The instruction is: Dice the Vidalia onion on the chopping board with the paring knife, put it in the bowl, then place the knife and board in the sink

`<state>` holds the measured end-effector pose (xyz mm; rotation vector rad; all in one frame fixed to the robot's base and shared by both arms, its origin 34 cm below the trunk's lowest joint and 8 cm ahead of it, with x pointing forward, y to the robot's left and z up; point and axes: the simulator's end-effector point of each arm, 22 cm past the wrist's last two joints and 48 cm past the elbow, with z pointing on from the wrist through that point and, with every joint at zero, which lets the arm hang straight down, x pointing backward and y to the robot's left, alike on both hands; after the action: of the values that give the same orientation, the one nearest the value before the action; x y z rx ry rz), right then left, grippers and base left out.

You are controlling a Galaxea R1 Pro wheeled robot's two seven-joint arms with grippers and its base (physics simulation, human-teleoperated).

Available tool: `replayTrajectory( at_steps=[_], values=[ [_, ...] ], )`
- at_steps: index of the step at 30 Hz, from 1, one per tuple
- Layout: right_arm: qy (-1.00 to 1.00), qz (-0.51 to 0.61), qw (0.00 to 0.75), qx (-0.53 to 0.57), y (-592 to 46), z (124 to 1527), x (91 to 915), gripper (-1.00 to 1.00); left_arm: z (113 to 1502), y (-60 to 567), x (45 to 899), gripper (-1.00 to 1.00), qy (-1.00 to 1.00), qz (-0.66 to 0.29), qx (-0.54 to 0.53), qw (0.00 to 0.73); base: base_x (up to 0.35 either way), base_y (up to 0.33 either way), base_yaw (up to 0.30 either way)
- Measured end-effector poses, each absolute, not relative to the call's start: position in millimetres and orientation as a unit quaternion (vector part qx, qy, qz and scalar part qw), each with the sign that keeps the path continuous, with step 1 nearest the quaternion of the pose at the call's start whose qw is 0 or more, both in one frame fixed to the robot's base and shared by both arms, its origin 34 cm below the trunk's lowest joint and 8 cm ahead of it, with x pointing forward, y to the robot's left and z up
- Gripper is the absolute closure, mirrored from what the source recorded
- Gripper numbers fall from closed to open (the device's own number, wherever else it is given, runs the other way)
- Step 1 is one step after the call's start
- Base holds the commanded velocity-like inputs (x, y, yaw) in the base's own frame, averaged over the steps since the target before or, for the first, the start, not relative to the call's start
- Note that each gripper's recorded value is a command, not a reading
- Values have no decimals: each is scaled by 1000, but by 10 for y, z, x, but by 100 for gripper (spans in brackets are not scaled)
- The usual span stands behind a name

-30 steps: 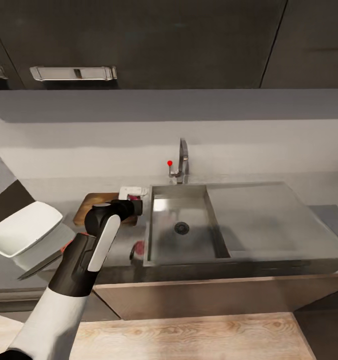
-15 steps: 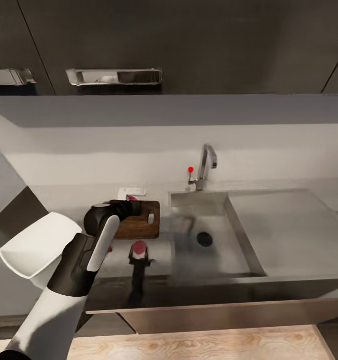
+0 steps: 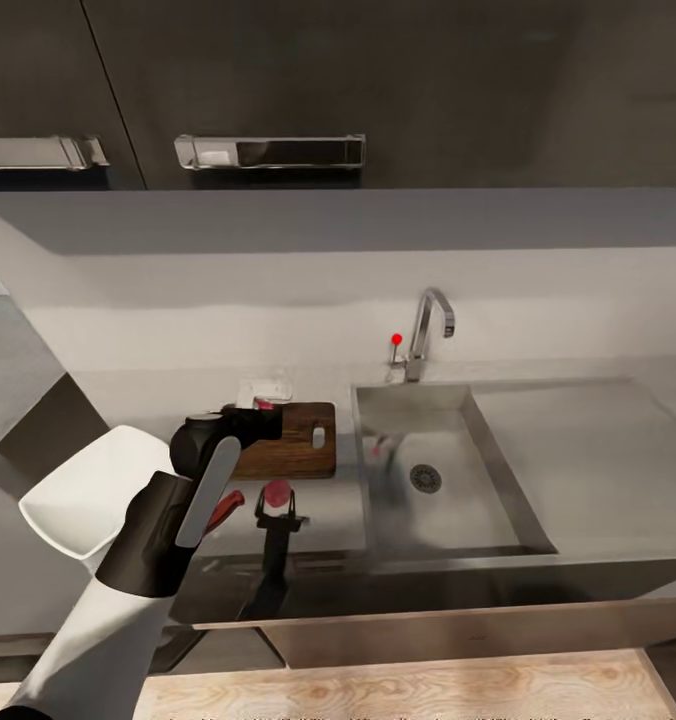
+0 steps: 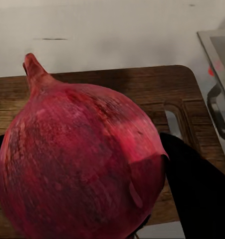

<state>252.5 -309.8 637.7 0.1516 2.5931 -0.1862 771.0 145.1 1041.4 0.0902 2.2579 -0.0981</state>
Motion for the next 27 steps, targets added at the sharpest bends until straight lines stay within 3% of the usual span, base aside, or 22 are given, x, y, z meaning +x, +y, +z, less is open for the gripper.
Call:
replayTrajectory(
  at_steps=[27],
  values=[
    [966, -70, 244, 54, -3103, 6320, 2365, -100, 10039, 1456, 7680, 100, 916, -39, 35, 397, 20, 0, 0]
  ],
)
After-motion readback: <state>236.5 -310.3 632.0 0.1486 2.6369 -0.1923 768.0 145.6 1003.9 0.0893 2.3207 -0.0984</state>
